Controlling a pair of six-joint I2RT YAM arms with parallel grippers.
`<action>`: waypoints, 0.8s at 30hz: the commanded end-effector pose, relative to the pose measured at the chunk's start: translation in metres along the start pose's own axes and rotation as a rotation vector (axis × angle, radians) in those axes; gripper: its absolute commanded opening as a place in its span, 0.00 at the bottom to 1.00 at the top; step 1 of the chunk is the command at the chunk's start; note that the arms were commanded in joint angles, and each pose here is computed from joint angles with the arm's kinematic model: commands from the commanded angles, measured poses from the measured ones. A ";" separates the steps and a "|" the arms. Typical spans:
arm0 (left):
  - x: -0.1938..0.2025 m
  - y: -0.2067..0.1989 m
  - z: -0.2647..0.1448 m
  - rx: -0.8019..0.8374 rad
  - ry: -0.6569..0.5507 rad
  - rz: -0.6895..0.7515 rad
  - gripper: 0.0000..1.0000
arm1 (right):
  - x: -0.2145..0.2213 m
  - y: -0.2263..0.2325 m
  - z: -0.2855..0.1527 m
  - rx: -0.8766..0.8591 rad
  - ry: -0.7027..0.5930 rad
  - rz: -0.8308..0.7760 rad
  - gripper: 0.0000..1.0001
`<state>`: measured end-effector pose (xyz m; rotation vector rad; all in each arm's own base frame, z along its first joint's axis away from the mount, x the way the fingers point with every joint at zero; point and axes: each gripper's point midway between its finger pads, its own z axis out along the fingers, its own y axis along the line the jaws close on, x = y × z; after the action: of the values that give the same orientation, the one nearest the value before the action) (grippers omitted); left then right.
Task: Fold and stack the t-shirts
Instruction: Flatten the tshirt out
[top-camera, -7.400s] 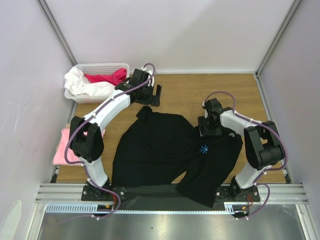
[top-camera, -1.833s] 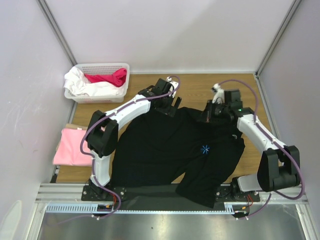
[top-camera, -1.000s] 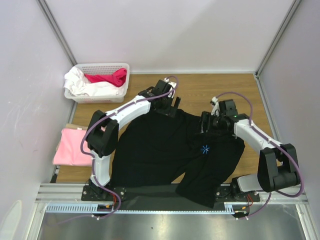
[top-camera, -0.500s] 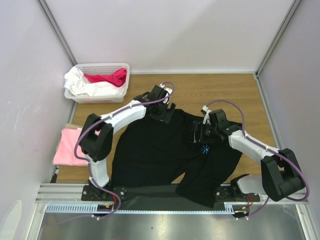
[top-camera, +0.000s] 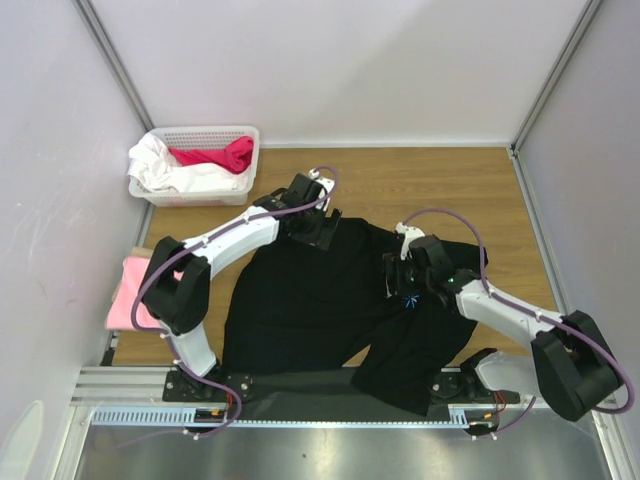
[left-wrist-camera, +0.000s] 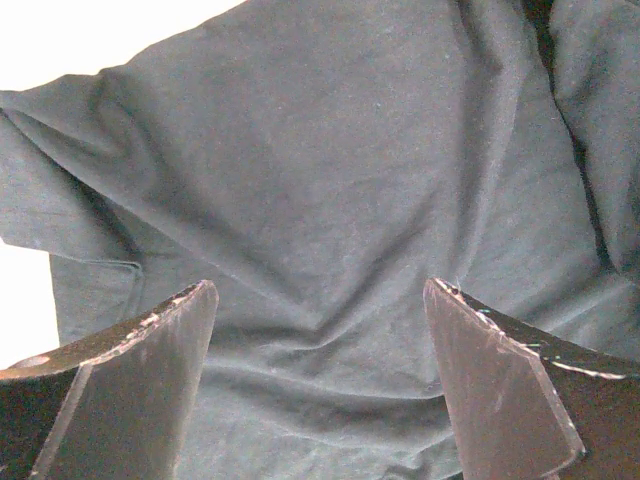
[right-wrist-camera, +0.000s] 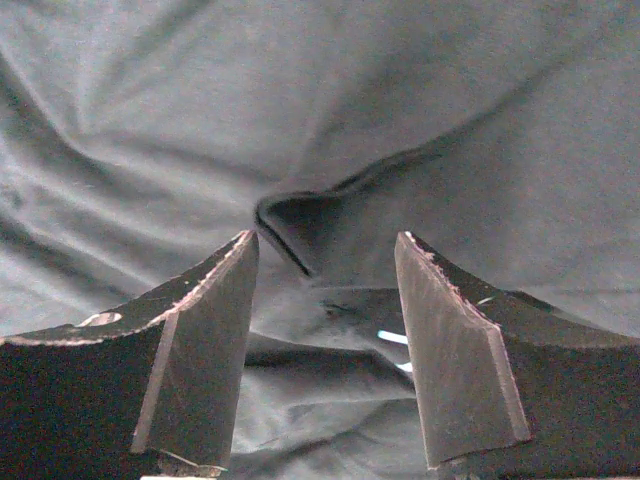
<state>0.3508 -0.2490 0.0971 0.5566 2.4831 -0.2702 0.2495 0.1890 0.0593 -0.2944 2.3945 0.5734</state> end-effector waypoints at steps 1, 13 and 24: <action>-0.021 0.006 -0.023 -0.007 -0.092 0.024 0.91 | -0.014 -0.012 -0.005 0.068 -0.120 -0.036 0.62; -0.019 0.018 -0.035 -0.023 -0.106 0.021 0.91 | -0.016 0.004 -0.003 0.044 -0.199 -0.076 0.60; -0.011 0.030 -0.042 -0.063 -0.118 0.003 0.91 | -0.005 0.005 0.014 0.131 -0.122 -0.144 0.54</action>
<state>0.3442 -0.2208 0.1120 0.5369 2.4458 -0.2262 0.2394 0.1981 0.0366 -0.3998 2.3235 0.4114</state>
